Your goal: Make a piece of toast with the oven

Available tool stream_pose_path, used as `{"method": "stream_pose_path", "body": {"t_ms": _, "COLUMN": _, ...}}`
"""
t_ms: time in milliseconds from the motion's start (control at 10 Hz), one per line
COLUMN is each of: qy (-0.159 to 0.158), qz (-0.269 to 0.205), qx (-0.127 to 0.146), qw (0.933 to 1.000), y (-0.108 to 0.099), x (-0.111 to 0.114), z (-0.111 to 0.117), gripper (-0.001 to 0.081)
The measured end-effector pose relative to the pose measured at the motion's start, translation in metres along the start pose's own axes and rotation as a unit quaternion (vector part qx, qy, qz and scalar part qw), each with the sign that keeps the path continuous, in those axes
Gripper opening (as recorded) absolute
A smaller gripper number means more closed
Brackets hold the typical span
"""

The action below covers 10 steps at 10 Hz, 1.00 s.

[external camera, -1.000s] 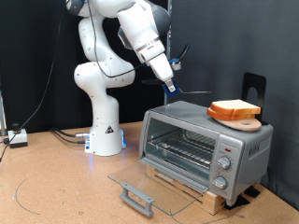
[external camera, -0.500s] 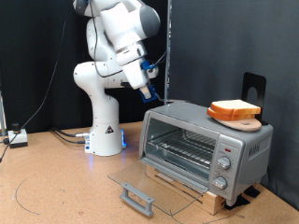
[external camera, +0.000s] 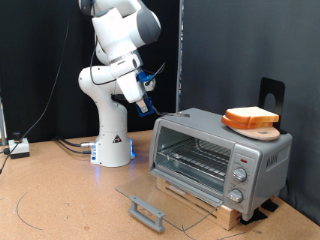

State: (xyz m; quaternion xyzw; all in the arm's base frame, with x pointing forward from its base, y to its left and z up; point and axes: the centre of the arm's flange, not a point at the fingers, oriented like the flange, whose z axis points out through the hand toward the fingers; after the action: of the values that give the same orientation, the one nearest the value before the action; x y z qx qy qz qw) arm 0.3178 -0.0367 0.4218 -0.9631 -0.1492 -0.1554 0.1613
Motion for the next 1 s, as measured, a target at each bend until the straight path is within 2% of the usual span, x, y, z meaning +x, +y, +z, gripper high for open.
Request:
{"method": "stream_pose_path", "body": {"t_ms": 200, "qy": -0.011, "qz": -0.011, "qx": 0.025, "qw": 0.9996, "y": -0.009, "x": 0.007, "z": -0.004, "gripper": 0.0395}}
{"method": "stream_pose_path", "body": {"t_ms": 500, "qy": -0.052, "qz": -0.039, "qx": 0.063, "qw": 0.9959, "y": -0.02, "x": 0.023, "z": -0.005, "gripper": 0.0395}}
{"method": "stream_pose_path", "body": {"t_ms": 700, "qy": -0.077, "qz": -0.055, "qx": 0.055, "qw": 0.9939, "y": -0.016, "x": 0.036, "z": 0.003, "gripper": 0.0395}}
{"method": "stream_pose_path", "body": {"t_ms": 1000, "qy": -0.076, "qz": -0.061, "qx": 0.056, "qw": 0.9937, "y": -0.017, "x": 0.034, "z": 0.006, "gripper": 0.0395}}
